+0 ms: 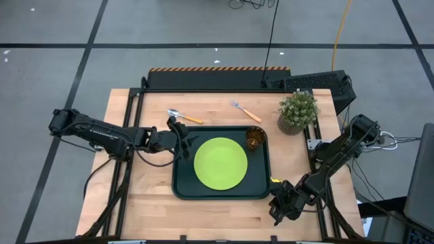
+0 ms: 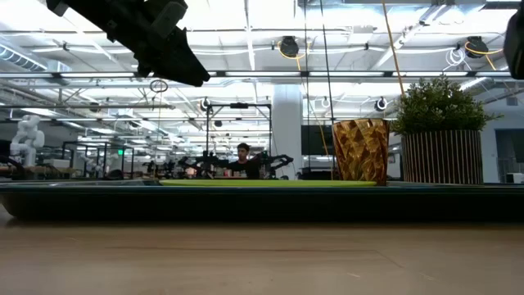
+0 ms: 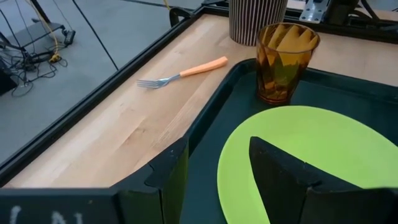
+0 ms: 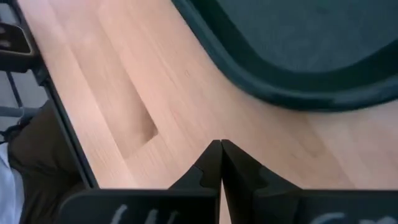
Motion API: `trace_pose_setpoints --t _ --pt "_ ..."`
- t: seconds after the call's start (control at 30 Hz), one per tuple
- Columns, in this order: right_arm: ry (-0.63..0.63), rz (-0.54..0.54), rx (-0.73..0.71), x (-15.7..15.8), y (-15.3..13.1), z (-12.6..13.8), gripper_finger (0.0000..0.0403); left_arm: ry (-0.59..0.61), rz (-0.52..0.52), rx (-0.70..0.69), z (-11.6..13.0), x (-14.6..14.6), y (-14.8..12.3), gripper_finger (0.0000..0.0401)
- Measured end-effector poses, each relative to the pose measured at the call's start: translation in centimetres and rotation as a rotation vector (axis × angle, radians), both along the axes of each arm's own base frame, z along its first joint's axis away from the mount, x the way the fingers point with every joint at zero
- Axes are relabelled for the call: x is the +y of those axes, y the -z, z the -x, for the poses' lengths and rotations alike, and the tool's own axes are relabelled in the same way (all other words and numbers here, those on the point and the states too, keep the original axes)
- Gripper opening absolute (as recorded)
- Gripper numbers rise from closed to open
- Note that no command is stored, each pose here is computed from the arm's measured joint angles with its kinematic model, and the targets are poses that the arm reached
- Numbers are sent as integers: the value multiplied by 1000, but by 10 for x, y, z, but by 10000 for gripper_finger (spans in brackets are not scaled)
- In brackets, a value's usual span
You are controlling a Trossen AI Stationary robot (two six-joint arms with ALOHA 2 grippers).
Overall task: Pick and place plate/cup/fork/spoon on tray
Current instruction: Adjust the black tray on the table
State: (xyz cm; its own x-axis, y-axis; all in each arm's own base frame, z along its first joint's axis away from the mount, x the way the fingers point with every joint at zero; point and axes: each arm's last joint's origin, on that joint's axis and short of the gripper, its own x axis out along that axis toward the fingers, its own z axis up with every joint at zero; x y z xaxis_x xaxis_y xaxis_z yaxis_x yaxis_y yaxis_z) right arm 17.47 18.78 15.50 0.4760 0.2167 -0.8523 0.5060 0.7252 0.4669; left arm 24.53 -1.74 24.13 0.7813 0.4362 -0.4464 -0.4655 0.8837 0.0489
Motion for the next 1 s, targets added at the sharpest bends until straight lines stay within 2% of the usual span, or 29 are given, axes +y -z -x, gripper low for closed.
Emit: trace_pose_setpoints --t 0.13,0.23,0.33,0.4,0.6,1.0 --pt "0 56 -108 -5 -12 0 0 4 2 -1 0 -1 0 175" --pt "24 162 -176 -14 -20 1 0 4 3 -2 0 -1 0 175" --pt "23 260 -154 -24 -18 0 0 3 6 -3 0 -1 0 175" --pt "-2 285 -106 -28 -12 -4 0 5 6 -3 0 -2 0 175" --pt "-53 276 -55 -30 0 -16 0 20 6 -1 1 -6 0 175" --pt "-62 187 2 -24 2 -12 0 23 5 1 1 -6 0 175"
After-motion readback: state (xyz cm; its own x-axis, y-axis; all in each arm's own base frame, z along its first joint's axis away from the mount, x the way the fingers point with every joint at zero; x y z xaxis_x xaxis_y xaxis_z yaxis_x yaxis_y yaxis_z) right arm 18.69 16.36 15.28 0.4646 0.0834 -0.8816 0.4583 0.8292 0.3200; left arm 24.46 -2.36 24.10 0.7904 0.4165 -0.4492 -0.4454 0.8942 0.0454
